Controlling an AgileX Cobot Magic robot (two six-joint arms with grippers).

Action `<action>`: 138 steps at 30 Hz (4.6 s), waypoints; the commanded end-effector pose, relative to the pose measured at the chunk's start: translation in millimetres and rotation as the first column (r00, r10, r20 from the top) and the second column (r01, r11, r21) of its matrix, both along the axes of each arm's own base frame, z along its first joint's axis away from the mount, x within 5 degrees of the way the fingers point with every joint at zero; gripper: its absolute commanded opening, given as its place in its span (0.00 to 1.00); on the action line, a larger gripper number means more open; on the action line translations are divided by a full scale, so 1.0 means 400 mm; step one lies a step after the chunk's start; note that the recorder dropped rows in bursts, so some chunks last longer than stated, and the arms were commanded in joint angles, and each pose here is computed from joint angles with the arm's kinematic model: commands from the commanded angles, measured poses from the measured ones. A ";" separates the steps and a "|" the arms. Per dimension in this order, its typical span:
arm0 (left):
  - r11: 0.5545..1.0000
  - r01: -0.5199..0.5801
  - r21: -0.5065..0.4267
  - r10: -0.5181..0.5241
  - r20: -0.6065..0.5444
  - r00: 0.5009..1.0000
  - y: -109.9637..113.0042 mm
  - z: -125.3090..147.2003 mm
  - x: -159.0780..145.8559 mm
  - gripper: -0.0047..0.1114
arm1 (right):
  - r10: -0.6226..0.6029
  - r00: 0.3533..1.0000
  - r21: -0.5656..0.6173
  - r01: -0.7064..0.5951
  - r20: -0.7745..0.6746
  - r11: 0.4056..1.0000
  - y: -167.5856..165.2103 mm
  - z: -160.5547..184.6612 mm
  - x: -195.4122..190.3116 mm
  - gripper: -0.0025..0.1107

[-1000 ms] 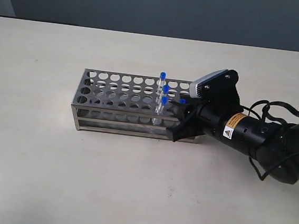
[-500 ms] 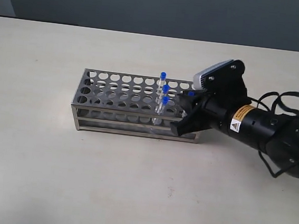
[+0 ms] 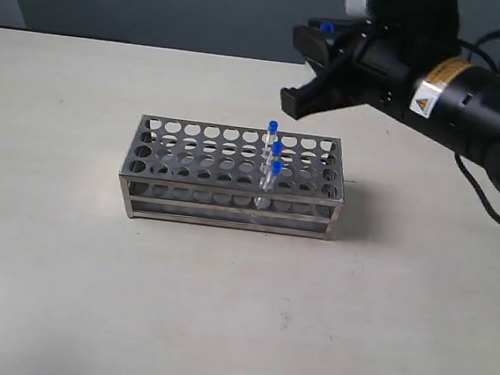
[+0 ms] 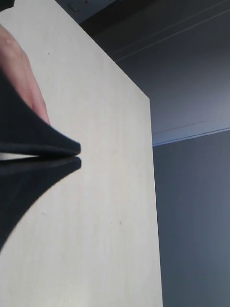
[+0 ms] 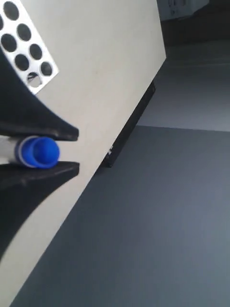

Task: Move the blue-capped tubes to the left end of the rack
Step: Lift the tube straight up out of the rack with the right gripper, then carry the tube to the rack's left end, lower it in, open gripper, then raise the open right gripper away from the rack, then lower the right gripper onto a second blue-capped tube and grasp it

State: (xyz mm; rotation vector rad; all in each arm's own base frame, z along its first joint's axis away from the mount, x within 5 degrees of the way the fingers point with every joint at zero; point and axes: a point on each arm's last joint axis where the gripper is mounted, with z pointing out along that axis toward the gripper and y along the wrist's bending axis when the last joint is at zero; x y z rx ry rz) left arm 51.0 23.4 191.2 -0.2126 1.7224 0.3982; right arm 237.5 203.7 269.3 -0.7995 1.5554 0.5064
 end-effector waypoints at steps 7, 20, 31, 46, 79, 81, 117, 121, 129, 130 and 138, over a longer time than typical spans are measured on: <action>1.000 0.003 0.005 -0.003 0.009 1.000 -0.001 0.004 -0.001 0.05 | 0.184 0.983 -0.052 -0.184 0.005 0.982 0.300 -0.013 0.064 0.01; 1.000 0.003 0.005 -0.003 0.009 1.000 -0.001 0.004 -0.001 0.05 | 0.183 0.970 -0.081 -0.198 -0.157 0.977 0.424 -0.165 0.125 0.01; 1.000 0.003 0.005 -0.003 0.009 1.000 -0.001 0.004 -0.001 0.05 | 0.204 0.969 -0.072 -0.215 -0.136 0.974 0.437 -0.184 0.132 0.01; 1.000 0.003 0.005 -0.003 0.009 1.000 -0.001 0.004 -0.001 0.05 | 0.156 0.969 -0.153 -0.187 -0.190 0.970 0.451 -0.254 0.161 0.01; 1.000 0.003 0.005 -0.003 0.009 1.000 -0.001 0.004 -0.001 0.05 | -0.080 0.984 -0.080 0.068 -0.159 0.994 0.164 0.045 0.161 0.38; 1.000 0.003 0.005 -0.003 0.009 1.000 -0.001 0.004 -0.001 0.05 | -0.073 0.982 -0.085 0.059 -0.172 0.995 0.133 0.025 0.126 0.38; 1.000 0.003 0.005 -0.003 0.009 1.000 -0.001 0.004 -0.001 0.05 | -0.065 0.902 -0.052 0.047 -0.426 0.998 0.033 -0.344 -0.020 0.01; 1.000 0.003 0.005 -0.003 0.009 1.000 -0.001 0.004 -0.001 0.05 | -0.064 0.903 -0.050 0.047 -0.425 0.998 0.033 -0.343 -0.020 0.01; 1.000 0.003 0.005 -0.003 0.009 1.000 -0.001 0.004 -0.001 0.05 | -0.027 0.931 -0.022 0.020 -0.363 1.000 0.029 -0.260 -0.035 0.01; 1.000 0.003 0.005 -0.003 0.009 1.000 -0.001 0.004 -0.001 0.05 | -0.020 0.937 -0.018 0.015 -0.350 1.000 0.027 -0.244 -0.038 0.01; 1.000 0.003 0.005 -0.003 0.009 1.000 -0.001 0.004 -0.001 0.05 | 0.036 0.977 0.067 -0.023 -0.209 0.998 0.027 -0.117 -0.046 0.01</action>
